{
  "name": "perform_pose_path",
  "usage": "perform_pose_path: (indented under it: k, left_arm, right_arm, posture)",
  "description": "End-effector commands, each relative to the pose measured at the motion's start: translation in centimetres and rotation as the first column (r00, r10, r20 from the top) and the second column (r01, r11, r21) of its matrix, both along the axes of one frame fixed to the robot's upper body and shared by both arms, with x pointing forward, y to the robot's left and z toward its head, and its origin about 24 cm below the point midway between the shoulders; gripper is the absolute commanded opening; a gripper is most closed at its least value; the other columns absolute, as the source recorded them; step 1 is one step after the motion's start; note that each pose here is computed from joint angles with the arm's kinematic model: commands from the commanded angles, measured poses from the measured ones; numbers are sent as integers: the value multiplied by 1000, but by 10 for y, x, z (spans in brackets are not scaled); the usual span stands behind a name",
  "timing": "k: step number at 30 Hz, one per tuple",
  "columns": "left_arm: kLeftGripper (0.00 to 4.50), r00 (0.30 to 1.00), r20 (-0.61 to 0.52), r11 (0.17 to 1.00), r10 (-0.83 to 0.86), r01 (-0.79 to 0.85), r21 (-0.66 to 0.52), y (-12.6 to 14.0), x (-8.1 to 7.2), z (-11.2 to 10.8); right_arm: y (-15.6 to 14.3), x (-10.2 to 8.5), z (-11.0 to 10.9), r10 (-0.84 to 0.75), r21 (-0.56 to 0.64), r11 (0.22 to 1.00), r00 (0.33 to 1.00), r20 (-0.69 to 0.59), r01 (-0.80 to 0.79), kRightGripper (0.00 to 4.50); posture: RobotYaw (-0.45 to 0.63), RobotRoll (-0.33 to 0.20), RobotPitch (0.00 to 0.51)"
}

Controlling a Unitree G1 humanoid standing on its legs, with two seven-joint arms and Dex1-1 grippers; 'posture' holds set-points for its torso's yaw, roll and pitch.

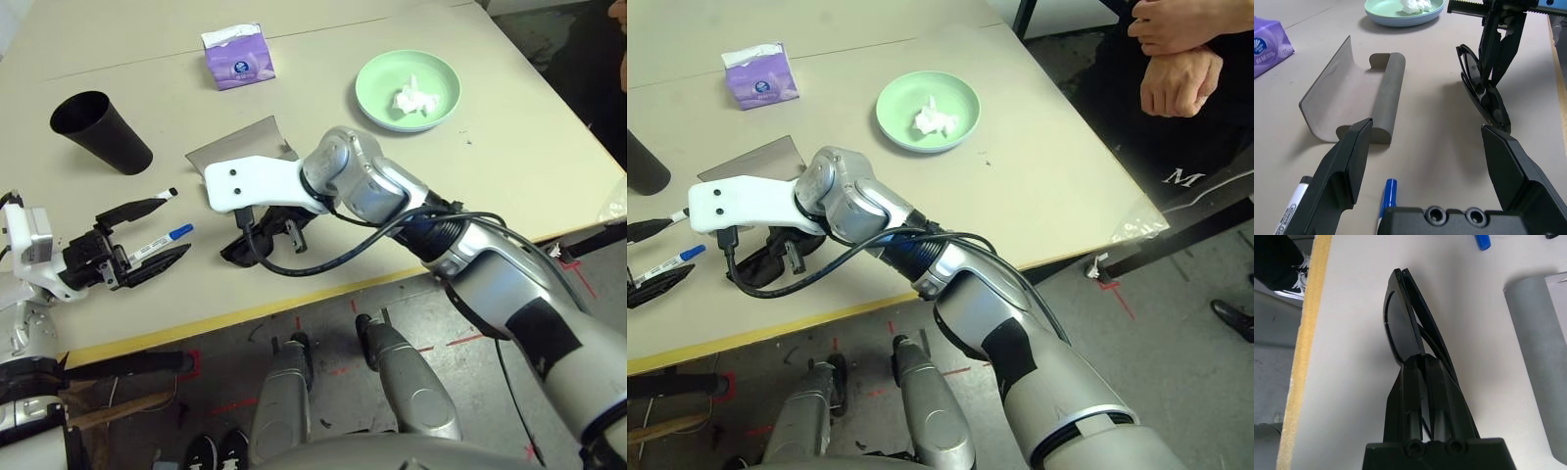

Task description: Organize and tidy the items on the table.

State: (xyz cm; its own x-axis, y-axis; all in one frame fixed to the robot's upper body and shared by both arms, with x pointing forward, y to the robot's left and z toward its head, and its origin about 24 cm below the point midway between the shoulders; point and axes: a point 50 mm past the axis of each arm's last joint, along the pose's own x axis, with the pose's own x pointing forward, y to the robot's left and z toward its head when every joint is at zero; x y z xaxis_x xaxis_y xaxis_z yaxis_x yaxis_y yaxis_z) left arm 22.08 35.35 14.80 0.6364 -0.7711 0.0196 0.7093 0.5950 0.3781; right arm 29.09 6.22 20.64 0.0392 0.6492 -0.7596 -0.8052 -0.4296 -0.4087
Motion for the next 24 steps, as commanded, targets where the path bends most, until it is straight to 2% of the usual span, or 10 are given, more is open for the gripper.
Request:
perform_pose_path:
  k: [1, 9, 24]
  left_arm:
    - [4500, 1000, -12, 1000, 3, -3, -4, 0, -3, -3]
    - [4500, 1000, -14, 1000, 0, 0, -12, -3, -3, -6]
    - [4500, 1000, -12, 1000, -1, 1, -20, -4, -2, -7]
  right_arm:
    - [0, -4, -15, 6, -54, 999, 1000, -28, -8, 15]
    - [-1, -3, -17, 4, -56, 998, 1000, -29, -5, 15]
    - [-11, 9, -16, 3, -88, 996, 999, -52, -8, 15]
  posture:
    - [-154, 0, 292]
    - [-157, 0, 293]
    - [-150, 0, 289]
